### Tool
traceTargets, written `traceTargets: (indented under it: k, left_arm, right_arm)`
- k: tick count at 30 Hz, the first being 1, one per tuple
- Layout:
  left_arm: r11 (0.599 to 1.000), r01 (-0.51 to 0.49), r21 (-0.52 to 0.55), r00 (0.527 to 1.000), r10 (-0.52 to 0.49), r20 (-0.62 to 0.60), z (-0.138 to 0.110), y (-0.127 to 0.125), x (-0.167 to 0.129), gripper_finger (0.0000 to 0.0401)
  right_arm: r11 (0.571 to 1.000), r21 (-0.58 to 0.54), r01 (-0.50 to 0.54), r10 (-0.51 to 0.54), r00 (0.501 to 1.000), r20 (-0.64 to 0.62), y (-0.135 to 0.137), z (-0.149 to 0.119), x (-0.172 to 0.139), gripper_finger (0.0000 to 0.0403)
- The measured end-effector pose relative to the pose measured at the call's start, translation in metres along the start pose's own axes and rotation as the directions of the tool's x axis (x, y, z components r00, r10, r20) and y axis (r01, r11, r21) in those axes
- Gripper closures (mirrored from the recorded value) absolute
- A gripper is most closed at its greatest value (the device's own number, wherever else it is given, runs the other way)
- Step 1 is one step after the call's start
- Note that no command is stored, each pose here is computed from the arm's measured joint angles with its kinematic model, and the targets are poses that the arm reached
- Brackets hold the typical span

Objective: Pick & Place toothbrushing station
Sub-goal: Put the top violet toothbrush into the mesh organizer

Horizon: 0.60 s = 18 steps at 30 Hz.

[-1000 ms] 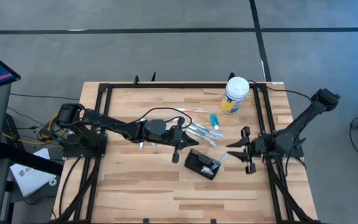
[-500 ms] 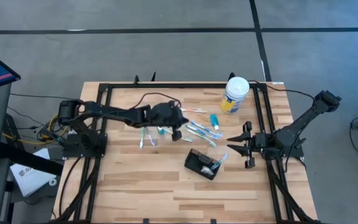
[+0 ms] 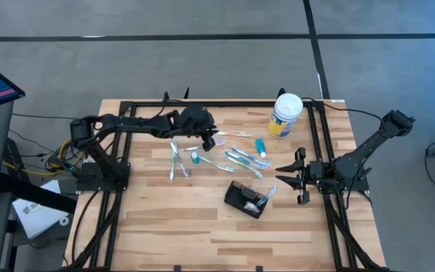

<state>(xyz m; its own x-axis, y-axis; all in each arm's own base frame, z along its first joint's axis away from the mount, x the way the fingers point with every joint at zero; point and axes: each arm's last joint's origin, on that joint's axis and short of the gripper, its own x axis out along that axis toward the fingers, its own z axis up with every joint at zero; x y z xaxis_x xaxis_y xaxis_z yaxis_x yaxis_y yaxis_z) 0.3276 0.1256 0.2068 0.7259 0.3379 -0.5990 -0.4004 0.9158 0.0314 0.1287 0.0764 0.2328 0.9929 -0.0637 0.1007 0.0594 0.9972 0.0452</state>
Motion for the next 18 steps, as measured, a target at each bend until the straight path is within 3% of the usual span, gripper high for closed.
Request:
traceTargets:
  k: [7, 18]
  left_arm:
    - [0.999, 0.0, -0.037, 1.0, 0.0, -0.013, -0.001, 0.015, 0.001, 0.0296]
    - [0.999, 0.046, -0.014, 0.997, -0.047, -0.053, -0.005, -0.003, 0.0, 0.029]
  right_arm:
    - [1.0, 0.0, 0.0, 0.0, 1.0, 0.0, 0.0, 0.0, 0.0, 0.0305]
    - [1.0, -0.014, -0.002, 0.001, 1.0, -0.016, 0.0, -0.002, 0.0, 0.0305]
